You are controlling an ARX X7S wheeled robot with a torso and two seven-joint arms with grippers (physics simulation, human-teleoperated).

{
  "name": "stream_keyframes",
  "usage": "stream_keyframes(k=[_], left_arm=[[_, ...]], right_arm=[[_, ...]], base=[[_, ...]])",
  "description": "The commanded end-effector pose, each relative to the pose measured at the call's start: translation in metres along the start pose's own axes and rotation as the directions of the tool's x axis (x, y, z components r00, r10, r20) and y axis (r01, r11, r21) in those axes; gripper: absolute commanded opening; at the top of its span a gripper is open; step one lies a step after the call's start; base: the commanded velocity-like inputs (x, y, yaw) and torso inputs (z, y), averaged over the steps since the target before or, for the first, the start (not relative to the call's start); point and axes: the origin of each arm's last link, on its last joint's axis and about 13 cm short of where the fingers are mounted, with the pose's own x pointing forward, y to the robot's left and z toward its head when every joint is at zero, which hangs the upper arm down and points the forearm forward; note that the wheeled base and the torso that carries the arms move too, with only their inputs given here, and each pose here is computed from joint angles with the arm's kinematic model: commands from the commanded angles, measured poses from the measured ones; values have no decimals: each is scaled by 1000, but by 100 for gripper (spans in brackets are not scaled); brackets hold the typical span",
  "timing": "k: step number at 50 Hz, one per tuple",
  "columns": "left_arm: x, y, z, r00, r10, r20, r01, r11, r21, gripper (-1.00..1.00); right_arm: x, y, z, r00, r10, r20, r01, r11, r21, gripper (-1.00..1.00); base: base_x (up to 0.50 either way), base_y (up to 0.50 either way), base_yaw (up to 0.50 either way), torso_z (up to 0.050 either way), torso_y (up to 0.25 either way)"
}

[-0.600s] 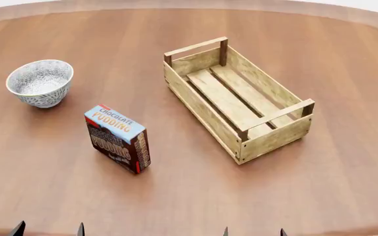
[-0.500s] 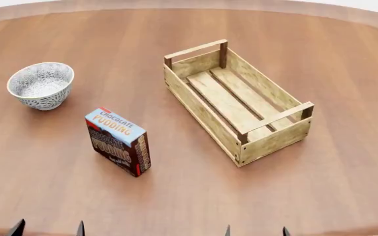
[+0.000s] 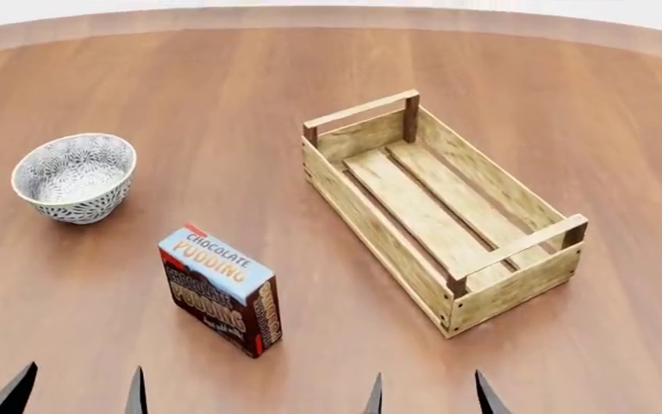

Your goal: Pick up the chocolate pudding and put it in the tray.

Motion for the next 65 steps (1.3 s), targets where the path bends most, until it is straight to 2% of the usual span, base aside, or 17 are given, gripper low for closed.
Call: stream_keyframes(k=[1, 47, 49, 51, 53, 55, 58, 65], left_arm=[[-1, 0, 3, 1000, -4, 6, 4, 1000, -7, 100], [-2, -3, 9, 1000, -14, 16, 14, 1000, -11, 100], [-2, -3, 8, 1000, -13, 16, 13, 1000, -11, 100], [-2, -3, 9, 1000, -13, 17, 13, 1000, -12, 100], [-2, -3, 7, 1000, -11, 16, 11, 1000, -12, 100], [-2, -2, 7, 1000, -10, 16, 11, 1000, -13, 100], [-3, -2, 7, 1000, -10, 15, 10, 1000, -14, 100], [-3, -1, 10, 1000, -6, 18, 6, 1000, -13, 100]], right_arm=[[1, 2, 1, 1000, 12, 3, -12, 1000, 14, 100], [2, 5, 8, 1000, 15, 14, -16, 999, 51, 100], [0, 7, 9, 999, 44, -15, -42, 996, 79, 100], [-6, 11, 9, 990, 130, -62, -123, 987, 100, 100], [-10, 13, 9, 984, 164, -70, -155, 981, 119, 100], [-17, 16, 4, 977, 204, -62, -200, 978, 63, 100], [-26, 19, -4, 967, 246, -70, -244, 969, 39, 100], [-44, 25, -14, 949, 303, -85, -300, 953, 49, 100]], base=[[438, 156, 0, 0, 0], [433, 12, 0, 0, 0], [0, 0, 0, 0, 0], [0, 0, 0, 0, 0], [0, 0, 0, 0, 0], [0, 0, 0, 0, 0], [0, 0, 0, 0, 0], [0, 0, 0, 0, 0]])
